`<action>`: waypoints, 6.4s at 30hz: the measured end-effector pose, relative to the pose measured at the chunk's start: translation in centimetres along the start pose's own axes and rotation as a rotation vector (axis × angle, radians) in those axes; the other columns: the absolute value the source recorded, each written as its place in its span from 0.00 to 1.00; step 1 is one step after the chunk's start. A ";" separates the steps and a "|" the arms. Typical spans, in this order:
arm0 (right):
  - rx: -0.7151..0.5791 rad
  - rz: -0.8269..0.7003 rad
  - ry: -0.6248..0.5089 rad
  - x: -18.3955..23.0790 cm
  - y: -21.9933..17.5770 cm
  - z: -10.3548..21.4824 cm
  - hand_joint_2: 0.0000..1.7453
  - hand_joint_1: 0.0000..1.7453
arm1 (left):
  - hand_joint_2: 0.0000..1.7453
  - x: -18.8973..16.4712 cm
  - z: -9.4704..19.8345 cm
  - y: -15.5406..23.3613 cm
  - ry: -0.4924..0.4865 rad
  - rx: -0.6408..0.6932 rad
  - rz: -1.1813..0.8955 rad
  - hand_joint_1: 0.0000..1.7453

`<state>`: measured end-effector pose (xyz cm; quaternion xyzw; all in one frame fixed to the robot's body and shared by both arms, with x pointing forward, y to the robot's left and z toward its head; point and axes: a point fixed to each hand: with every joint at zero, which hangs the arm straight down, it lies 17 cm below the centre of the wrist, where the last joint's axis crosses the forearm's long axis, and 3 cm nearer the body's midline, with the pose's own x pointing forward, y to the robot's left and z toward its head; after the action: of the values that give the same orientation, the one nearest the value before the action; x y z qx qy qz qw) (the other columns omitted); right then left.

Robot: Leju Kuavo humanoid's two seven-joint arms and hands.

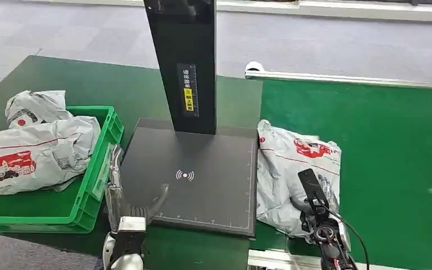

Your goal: Moved the parcel from conveyor to table for the left to box.

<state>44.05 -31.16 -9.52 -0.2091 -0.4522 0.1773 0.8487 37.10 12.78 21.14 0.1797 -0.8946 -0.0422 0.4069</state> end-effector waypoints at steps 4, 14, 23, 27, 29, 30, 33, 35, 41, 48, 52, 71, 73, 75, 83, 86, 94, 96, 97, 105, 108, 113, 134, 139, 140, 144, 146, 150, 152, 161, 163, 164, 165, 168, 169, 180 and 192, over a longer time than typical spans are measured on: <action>0.010 0.003 0.005 0.0 0.2 -0.1 1.00 0.00 | 1.00 -0.1 0.0 -0.1 0.001 -0.002 0.000 0.00; 0.038 0.007 0.007 0.3 0.8 -0.3 1.00 1.00 | 1.00 -0.1 0.0 -0.2 0.001 -0.006 -0.003 0.00; -0.027 -0.010 -0.050 2.2 -1.3 -1.0 1.00 1.00 | 1.00 0.1 0.2 0.1 -0.008 -0.005 -0.024 0.00; -0.167 -0.088 -0.225 6.0 -4.4 0.2 1.00 1.00 | 1.00 0.0 0.6 1.4 0.004 0.023 -0.040 0.00; -0.184 -0.109 -0.237 6.7 -5.3 0.8 1.00 1.00 | 1.00 0.0 0.6 1.7 0.007 0.031 -0.041 0.00; -0.196 -0.117 -0.247 6.9 -5.8 1.2 1.00 1.00 | 1.00 -0.1 0.6 1.7 0.009 0.034 -0.040 0.00; -0.221 -0.132 -0.276 7.3 -6.5 2.1 1.00 1.00 | 1.00 -0.1 0.6 1.8 0.011 0.037 -0.041 0.00; -0.250 -0.140 -0.304 7.6 -7.1 2.7 1.00 1.00 | 1.00 -0.2 0.5 1.9 0.011 0.038 -0.041 0.00; -0.555 -0.228 -0.517 11.0 -13.7 7.7 1.00 1.00 | 1.00 0.1 0.4 2.4 0.003 0.049 -0.049 0.00; -0.826 -0.385 -0.744 13.3 -20.5 17.1 1.00 1.00 | 1.00 0.7 0.0 2.8 -0.006 0.069 -0.043 0.00; -0.832 -0.432 -0.803 14.1 -20.8 19.5 1.00 1.00 | 1.00 1.1 -0.3 3.1 -0.017 0.081 -0.039 0.00; -0.768 -0.457 -0.860 16.2 -19.3 20.5 1.00 1.00 | 1.00 1.4 -0.6 3.5 -0.025 0.093 -0.035 0.00; -0.739 -0.453 -0.846 16.4 -18.8 20.1 1.00 1.00 | 1.00 1.4 -0.6 3.5 -0.025 0.093 -0.035 0.00; -0.609 -0.444 -0.812 17.4 -16.5 18.5 1.00 1.00 | 1.00 1.4 -0.8 3.6 -0.024 0.098 -0.033 0.00; 0.042 -0.308 -0.722 21.9 2.3 12.9 1.00 1.00 | 1.00 1.4 -2.3 3.7 -0.046 0.111 -0.024 0.00; 0.205 -0.196 -0.695 22.2 8.3 13.0 1.00 1.00 | 1.00 1.3 -2.3 3.6 -0.048 0.109 -0.032 0.00; 0.391 -0.088 -0.696 23.2 15.0 13.9 1.00 1.00 | 1.00 0.8 -2.4 3.8 -0.043 0.109 -0.053 0.00; 0.406 -0.087 -0.695 23.1 15.4 13.9 1.00 1.00 | 1.00 0.7 -2.3 3.9 -0.040 0.111 -0.056 0.00; 0.410 -0.085 -0.694 23.1 15.5 13.9 1.00 0.75 | 1.00 0.6 -2.3 4.0 -0.039 0.113 -0.058 0.00; 0.392 -0.068 -0.688 23.4 15.4 13.2 1.00 0.00 | 1.00 0.2 -2.1 4.3 -0.027 0.118 -0.071 0.00; 0.393 -0.064 -0.686 23.5 15.5 13.1 1.00 0.00 | 1.00 0.1 -2.1 4.4 -0.025 0.121 -0.074 0.00; 0.379 -0.069 -0.758 24.3 15.1 13.7 1.00 0.00 | 1.00 0.0 -2.0 4.5 -0.022 0.122 -0.077 0.00; -0.387 -0.700 -1.302 28.6 -10.8 27.4 1.00 0.00 | 1.00 -2.0 0.3 -7.7 0.143 -0.331 0.177 0.00; -0.543 -0.738 -1.370 27.1 -16.1 31.1 1.00 0.00 | 1.00 -2.3 3.0 -13.8 0.209 -0.563 0.242 0.00; -0.554 -0.739 -1.375 27.0 -16.4 31.4 1.00 0.00 | 1.00 -2.4 3.2 -14.2 0.214 -0.576 0.242 0.00; -0.566 -0.769 -1.387 26.7 -17.3 31.9 1.00 0.00 | 1.00 -3.0 5.1 -17.0 0.249 -0.701 0.240 0.00; -0.511 -0.814 -1.385 27.1 -17.2 31.5 1.00 0.00 | 1.00 -3.5 7.3 -19.4 0.265 -0.803 0.224 0.00; -0.454 -0.852 -1.389 28.1 -17.3 30.8 1.00 0.00 | 1.00 -3.6 10.4 -21.9 0.262 -0.927 0.204 0.77; -0.423 -0.882 -1.384 28.4 -17.3 30.3 1.00 0.00 | 1.00 -4.0 10.7 -22.4 0.264 -0.961 0.186 0.77; -0.402 -0.917 -1.366 28.4 -17.6 29.2 1.00 0.00 | 1.00 -4.8 10.8 -23.4 0.274 -1.013 0.155 1.00; -0.396 -0.925 -1.361 28.4 -17.7 28.9 1.00 0.00 | 1.00 -5.0 10.8 -23.4 0.279 -1.016 0.150 1.00; -0.397 -0.925 -1.359 28.3 -17.8 28.7 1.00 0.00 | 1.00 -5.2 10.8 -23.3 0.279 -1.015 0.147 1.00; -0.397 -0.927 -1.357 28.3 -17.9 28.6 1.00 0.00 | 1.00 -5.2 10.7 -23.2 0.278 -1.009 0.146 1.00; -0.403 -0.928 -1.350 28.3 -18.1 28.2 1.00 0.00 | 1.00 -5.6 9.9 -22.6 0.281 -0.953 0.162 1.00; -0.405 -0.926 -1.348 28.3 -18.2 28.1 1.00 0.00 | 1.00 -5.6 9.4 -22.4 0.278 -0.927 0.170 1.00; -0.414 -0.921 -1.319 28.1 -18.3 27.1 1.00 0.00 | 1.00 -5.8 6.9 -20.1 0.271 -0.779 0.219 1.00; -0.447 -0.910 -1.263 25.3 -17.9 26.4 1.00 0.00 | 1.00 3.6 -6.8 -0.2 -0.119 -0.094 0.189 1.00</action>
<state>37.21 -28.89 30.52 -0.0295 -0.9118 -0.1952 0.3602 40.06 11.77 28.20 0.0725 -0.9273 -0.0563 0.3630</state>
